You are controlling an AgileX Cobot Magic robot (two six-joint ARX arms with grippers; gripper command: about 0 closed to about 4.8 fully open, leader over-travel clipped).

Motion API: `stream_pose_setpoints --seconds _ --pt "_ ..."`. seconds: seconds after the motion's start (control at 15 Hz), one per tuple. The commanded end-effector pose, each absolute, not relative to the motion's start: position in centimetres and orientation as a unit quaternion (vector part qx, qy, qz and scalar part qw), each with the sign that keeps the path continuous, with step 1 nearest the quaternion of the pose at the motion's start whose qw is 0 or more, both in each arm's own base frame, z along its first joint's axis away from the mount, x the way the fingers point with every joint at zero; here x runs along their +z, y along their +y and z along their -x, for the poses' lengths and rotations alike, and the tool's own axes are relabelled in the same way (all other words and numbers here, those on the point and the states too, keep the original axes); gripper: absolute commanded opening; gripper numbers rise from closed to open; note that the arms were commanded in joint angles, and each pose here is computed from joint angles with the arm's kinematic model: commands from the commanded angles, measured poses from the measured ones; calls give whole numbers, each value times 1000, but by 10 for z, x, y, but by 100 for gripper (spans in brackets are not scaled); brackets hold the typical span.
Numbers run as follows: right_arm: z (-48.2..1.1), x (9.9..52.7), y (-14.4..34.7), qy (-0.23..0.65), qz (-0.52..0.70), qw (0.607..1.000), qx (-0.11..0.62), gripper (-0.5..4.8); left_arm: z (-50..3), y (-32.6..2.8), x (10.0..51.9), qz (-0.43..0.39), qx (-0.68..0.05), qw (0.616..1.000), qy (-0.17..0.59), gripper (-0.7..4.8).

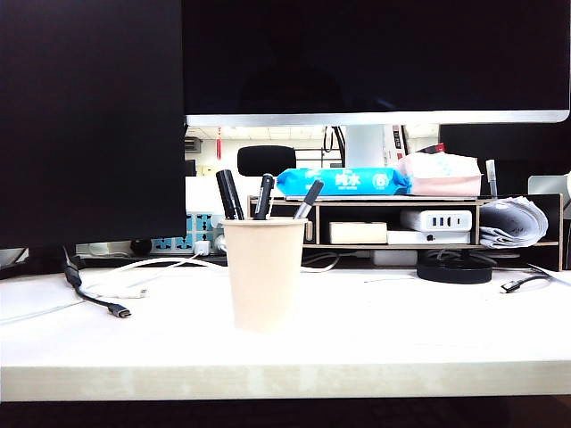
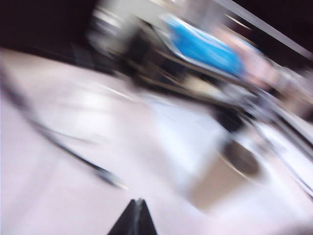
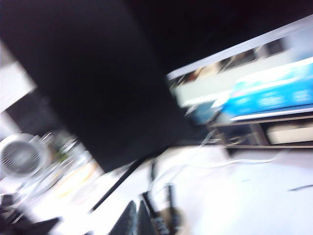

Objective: Pick up the marker from the paper cup and put it on the table.

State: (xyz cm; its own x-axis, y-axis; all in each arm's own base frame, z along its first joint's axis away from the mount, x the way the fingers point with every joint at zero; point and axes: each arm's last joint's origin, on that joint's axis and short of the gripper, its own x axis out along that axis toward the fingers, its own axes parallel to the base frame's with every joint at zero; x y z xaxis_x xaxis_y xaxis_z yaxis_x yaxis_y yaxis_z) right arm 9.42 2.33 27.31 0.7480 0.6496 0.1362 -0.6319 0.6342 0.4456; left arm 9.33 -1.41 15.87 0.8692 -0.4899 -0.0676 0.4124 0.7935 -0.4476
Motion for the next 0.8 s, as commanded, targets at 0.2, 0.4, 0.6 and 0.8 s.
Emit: stream_pose_setpoints --seconds 0.2,0.4,0.6,0.8 --pt "-160 283 57 171 -183 835 489 -6 -87 -21 154 208 -384 888 141 -5" --pt "-187 280 107 233 -104 825 505 -6 -87 -21 154 208 -382 889 141 -5" --pt "-200 278 156 239 -2 839 488 -6 -87 -21 154 208 -382 889 141 -5" --pt "-224 275 198 270 25 833 482 -6 -87 -21 154 209 -382 889 141 -5"
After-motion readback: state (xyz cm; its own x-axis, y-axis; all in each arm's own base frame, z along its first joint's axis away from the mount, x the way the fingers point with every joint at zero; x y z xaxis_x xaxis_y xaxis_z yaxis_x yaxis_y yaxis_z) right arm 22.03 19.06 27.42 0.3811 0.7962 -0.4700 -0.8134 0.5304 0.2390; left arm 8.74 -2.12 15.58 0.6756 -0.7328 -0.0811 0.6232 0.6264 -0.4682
